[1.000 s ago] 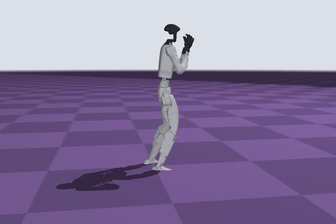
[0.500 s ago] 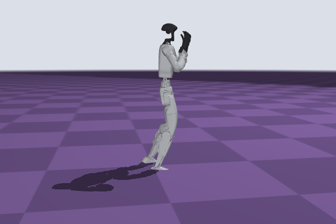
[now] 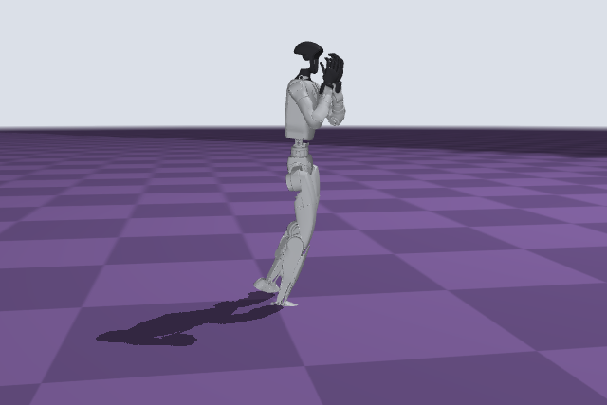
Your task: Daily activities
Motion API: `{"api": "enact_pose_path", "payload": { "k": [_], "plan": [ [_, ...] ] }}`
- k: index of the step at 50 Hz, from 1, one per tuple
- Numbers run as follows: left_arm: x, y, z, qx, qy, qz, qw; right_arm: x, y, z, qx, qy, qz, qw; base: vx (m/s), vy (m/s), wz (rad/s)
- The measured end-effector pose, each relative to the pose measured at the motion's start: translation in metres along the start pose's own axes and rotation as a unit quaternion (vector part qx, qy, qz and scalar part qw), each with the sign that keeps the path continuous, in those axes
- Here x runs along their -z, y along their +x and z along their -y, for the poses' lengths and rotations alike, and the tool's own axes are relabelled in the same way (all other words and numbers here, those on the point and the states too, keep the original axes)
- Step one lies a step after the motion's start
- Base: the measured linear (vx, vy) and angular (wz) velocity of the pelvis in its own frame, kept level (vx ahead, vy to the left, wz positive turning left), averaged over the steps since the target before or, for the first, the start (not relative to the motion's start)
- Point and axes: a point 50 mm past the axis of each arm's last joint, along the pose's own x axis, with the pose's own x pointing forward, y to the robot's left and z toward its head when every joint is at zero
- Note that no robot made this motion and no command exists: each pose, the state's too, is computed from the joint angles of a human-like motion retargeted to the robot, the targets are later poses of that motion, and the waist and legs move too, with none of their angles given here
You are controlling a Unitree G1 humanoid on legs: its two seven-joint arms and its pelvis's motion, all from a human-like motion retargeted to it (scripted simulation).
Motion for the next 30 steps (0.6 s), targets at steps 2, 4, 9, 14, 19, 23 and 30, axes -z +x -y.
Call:
{"api": "enact_pose_path", "payload": {
  "k": [2, 4, 9, 14, 19, 23, 30],
  "plan": [
    [-0.001, 0.001, 0.001, 0.001, -0.003, 0.006, 1.0, -0.001, 0.001, -0.001, -0.011, -0.011, 0.004, 1.0, 0.01, 0.0, -0.33],
    [-0.002, 0.002, 0.003, 0.002, -0.007, 0.012, 1.0, -0.001, 0.001, -0.001, -0.024, -0.025, 0.008, 0.999, 0.01, 0.0, -0.32],
    [-0.004, 0.005, 0.008, 0.009, -0.014, 0.03, 0.999, -0.003, 0.002, -0.004, -0.054, -0.056, 0.017, 0.997, 0.01, 0.0, -0.3],
    [-0.007, 0.008, 0.011, 0.012, -0.02, 0.047, 0.999, -0.005, 0.003, -0.005, -0.075, -0.081, 0.028, 0.994, 0.01, -0.01, -0.3],
    [-0.008, 0.01, 0.012, 0.009, -0.02, 0.06, 0.998, -0.008, 0.004, -0.008, -0.095, -0.103, 0.041, 0.989, 0.01, -0.01, -0.29],
    [-0.01, 0.011, 0.011, 0.004, -0.014, 0.067, 0.998, -0.01, 0.005, -0.011, -0.112, -0.12, 0.053, 0.985, 0.02, -0.02, -0.28],
    [-0.013, 0.012, 0.005, -0.007, 0.012, 0.078, 0.997, -0.013, 0.006, -0.013, -0.132, -0.146, 0.074, 0.978, 0.03, -0.02, -0.3]
  ]
}}
